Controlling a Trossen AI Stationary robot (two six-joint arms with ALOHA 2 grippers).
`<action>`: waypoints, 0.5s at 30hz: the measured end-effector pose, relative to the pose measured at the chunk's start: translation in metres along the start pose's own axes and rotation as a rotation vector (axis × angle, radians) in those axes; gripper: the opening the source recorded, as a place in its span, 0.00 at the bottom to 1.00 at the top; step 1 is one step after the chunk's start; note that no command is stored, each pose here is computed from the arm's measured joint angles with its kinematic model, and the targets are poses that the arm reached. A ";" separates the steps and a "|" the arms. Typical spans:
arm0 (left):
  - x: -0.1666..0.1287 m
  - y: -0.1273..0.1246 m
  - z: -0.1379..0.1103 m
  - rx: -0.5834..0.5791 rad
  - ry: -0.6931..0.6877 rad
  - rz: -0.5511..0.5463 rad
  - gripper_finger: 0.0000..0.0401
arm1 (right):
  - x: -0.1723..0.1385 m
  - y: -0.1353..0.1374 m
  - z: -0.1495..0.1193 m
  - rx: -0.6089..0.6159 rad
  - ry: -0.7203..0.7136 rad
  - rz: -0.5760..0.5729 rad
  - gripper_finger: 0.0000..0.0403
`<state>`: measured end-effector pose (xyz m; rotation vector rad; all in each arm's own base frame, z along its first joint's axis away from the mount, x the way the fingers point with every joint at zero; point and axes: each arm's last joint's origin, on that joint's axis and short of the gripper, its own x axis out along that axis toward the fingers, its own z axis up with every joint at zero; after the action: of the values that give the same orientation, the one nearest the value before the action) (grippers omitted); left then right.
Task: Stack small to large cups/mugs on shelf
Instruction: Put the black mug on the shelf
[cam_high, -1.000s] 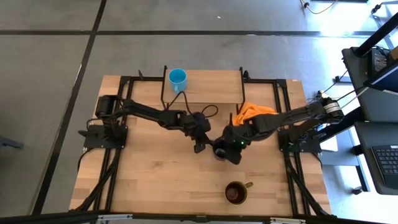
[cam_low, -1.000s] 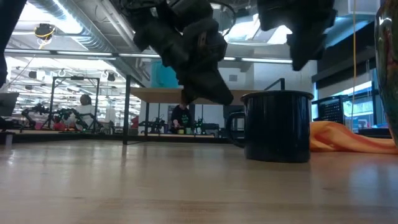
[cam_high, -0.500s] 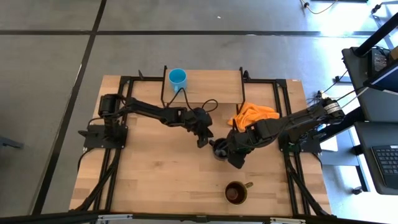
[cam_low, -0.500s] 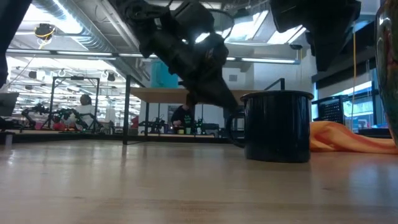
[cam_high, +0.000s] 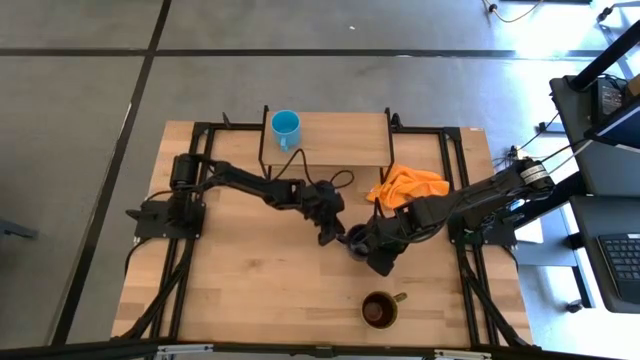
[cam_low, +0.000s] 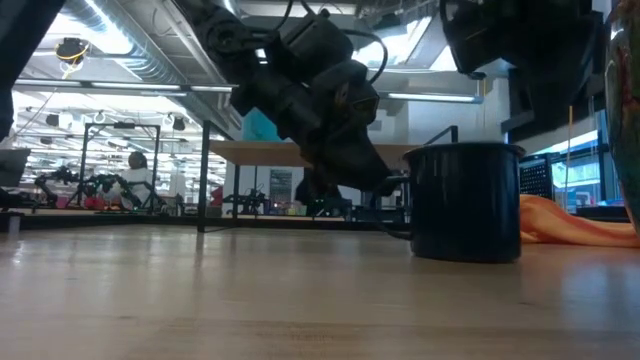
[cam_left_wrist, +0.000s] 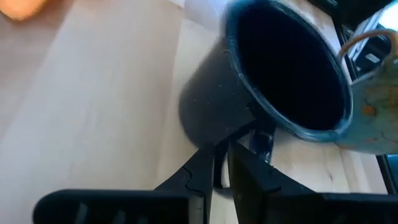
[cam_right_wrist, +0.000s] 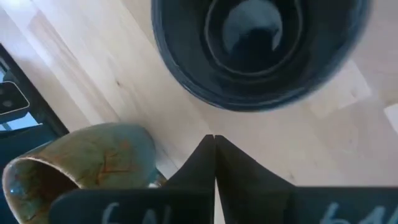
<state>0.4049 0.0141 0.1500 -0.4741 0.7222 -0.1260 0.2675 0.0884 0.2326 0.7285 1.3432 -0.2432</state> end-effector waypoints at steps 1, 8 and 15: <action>0.000 -0.001 -0.001 -0.003 0.006 -0.005 0.10 | 0.002 -0.001 0.000 -0.001 -0.002 0.004 0.01; 0.005 -0.014 -0.009 -0.016 0.053 -0.032 0.10 | 0.012 -0.005 0.001 -0.004 -0.022 0.022 0.04; 0.010 -0.032 -0.017 -0.025 0.071 -0.047 0.10 | 0.024 -0.018 0.007 0.000 -0.069 0.019 0.02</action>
<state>0.4025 -0.0235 0.1477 -0.5124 0.7829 -0.1790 0.2686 0.0766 0.2039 0.7266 1.2708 -0.2512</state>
